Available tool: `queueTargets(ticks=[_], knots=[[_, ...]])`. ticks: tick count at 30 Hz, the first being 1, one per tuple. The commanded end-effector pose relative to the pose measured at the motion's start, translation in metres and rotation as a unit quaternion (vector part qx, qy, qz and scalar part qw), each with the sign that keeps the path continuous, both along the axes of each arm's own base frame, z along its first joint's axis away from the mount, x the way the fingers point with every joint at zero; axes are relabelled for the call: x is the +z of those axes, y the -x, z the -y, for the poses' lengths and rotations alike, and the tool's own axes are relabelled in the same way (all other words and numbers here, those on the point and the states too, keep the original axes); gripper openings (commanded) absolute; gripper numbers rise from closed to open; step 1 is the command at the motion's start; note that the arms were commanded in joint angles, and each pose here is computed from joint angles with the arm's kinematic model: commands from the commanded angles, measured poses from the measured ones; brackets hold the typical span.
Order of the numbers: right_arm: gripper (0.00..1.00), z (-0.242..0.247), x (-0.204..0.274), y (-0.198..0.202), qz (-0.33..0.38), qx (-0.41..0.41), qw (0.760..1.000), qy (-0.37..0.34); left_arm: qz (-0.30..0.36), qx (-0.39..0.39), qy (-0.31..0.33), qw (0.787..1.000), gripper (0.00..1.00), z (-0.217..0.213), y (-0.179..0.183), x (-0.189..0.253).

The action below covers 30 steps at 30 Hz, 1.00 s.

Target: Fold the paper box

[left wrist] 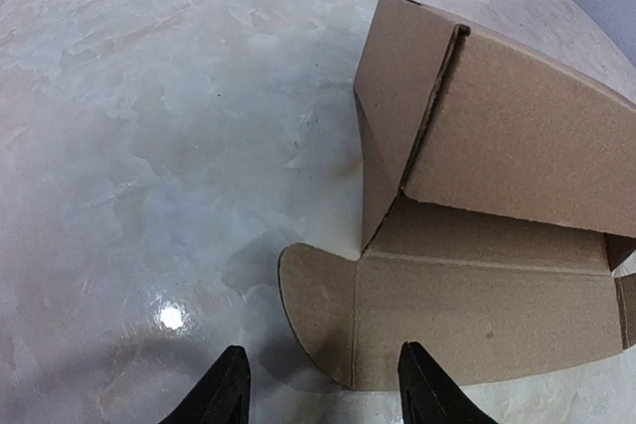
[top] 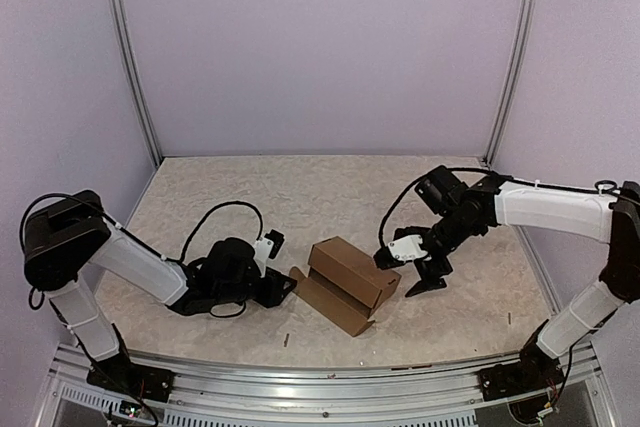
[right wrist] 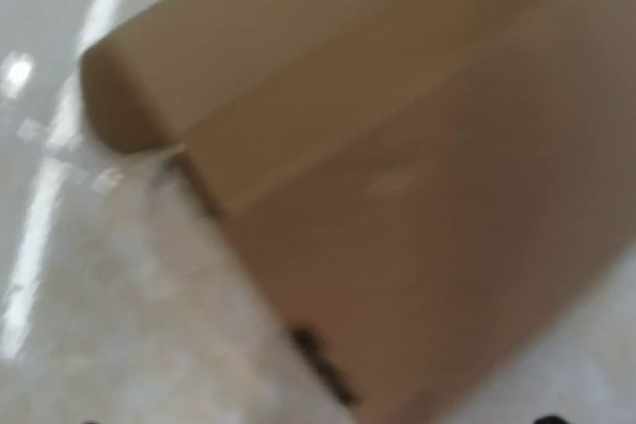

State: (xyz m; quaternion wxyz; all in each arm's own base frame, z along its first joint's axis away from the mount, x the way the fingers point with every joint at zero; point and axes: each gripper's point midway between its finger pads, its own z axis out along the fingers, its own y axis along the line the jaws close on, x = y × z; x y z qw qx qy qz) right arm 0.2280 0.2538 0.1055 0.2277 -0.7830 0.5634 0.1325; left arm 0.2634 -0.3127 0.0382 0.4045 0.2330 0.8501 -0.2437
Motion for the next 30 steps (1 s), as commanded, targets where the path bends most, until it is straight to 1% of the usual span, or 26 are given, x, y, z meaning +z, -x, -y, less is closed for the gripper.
queueTargets(ticks=[1, 6, 11, 16, 22, 28, 30], knots=[[0.93, -0.003, -0.016, 0.008, 0.042, 0.07, 0.996, 0.02, 0.012, 0.023, 0.033, 0.999, 0.49, 0.014, -0.022, 0.009], [0.93, -0.028, -0.023, 0.019, 0.051, 0.089, 0.995, 0.006, 0.007, 0.036, 0.031, 0.999, 0.4, 0.01, -0.025, -0.007], [0.91, -0.044, -0.034, 0.032, 0.072, 0.105, 0.992, 0.022, 0.004, 0.024, 0.027, 0.999, 0.31, 0.014, -0.026, -0.009], [0.9, -0.047, -0.056, 0.039, 0.104, 0.112, 0.987, 0.055, -0.013, 0.012, 0.023, 1.0, 0.27, 0.013, -0.016, -0.018], [0.88, -0.046, -0.071, 0.046, 0.129, 0.103, 0.983, 0.074, -0.002, 0.006, 0.016, 1.0, 0.21, 0.014, -0.008, -0.016], [0.83, -0.044, -0.08, 0.053, 0.116, 0.089, 0.987, 0.072, 0.033, -0.007, 0.016, 0.999, 0.17, 0.018, 0.0, -0.012], [0.82, -0.043, -0.08, 0.053, 0.116, 0.082, 0.987, 0.072, 0.036, 0.003, 0.008, 0.999, 0.17, 0.016, -0.002, -0.012]])
